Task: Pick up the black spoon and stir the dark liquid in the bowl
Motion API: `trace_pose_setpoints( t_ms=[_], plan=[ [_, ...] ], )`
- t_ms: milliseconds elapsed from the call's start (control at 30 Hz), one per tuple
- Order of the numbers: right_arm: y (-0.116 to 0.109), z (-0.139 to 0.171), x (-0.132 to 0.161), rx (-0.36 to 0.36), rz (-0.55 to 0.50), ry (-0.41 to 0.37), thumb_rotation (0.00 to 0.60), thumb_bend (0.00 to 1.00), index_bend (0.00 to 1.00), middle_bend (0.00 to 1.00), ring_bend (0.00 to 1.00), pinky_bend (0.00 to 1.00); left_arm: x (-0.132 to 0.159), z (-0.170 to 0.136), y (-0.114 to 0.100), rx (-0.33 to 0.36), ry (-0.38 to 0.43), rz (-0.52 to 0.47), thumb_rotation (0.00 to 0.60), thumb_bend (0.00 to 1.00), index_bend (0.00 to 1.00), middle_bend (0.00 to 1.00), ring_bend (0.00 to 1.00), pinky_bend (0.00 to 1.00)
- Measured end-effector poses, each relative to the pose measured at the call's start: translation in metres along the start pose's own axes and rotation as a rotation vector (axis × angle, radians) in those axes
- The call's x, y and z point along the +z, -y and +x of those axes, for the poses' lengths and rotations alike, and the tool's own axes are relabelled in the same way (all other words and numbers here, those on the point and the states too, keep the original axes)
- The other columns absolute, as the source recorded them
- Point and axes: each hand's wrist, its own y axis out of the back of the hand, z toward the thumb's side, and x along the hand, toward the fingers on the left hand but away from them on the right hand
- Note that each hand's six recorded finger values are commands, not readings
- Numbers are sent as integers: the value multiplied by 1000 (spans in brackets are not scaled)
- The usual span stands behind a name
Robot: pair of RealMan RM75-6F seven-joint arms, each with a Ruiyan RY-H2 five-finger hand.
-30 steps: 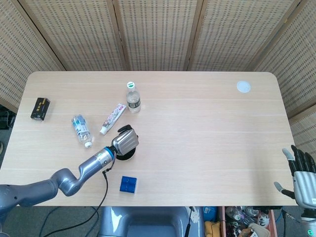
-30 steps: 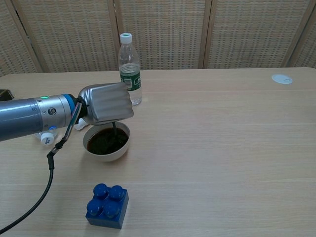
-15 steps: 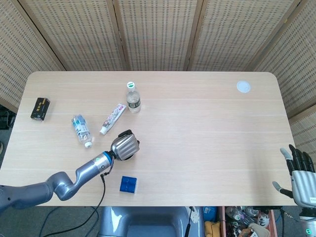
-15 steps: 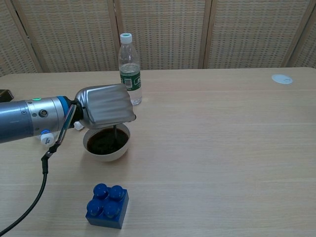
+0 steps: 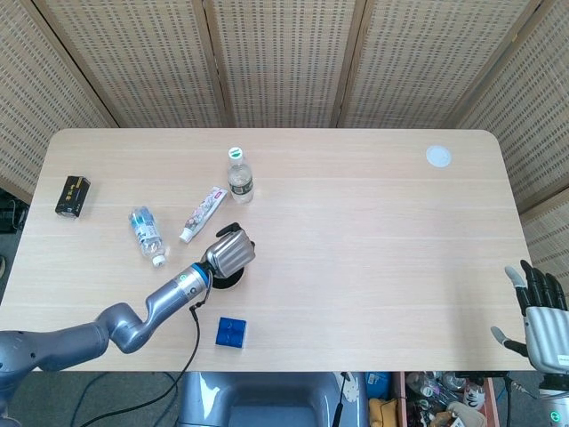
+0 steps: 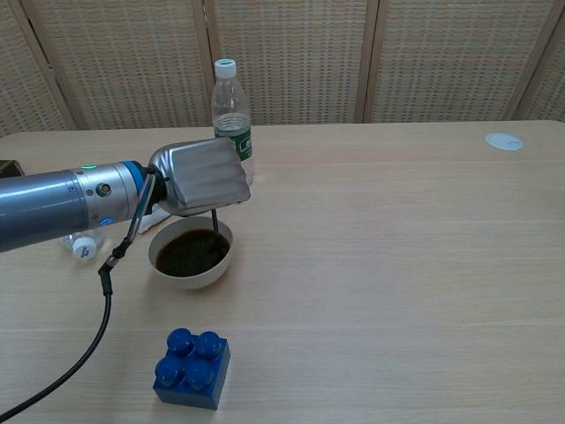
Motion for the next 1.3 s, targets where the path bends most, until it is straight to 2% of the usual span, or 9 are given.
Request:
trace_pose_setpoints(
  t_ms=[333,600,933,1133,1300],
  plan=[
    [2,-3,5,5,-4,-16,600,146,91,50,0,0,0,-28,11,-17,11,-41,600,521,642,843,787,757],
    [2,-3,4,6,-6,-15,600,146,91,50,0,0,7,-39,-1,8,30,-87,600,520,643,844,787,757],
    [2,-1,1,5,-3,-6,600,146,91,50,0,0,5,-21,-13,29,13,-78,600,521,643,843,787,757],
    [1,0,0,6,-2,0,600,146,91,50,0,0,-5,-13,-7,6,-20,-69,600,520,643,843,787,757],
    [1,-1,1,5,-2,-4,600,146,91,50,0,0,-8,-17,1,-13,-23,-58,600,520,643,843,787,757]
  ],
)
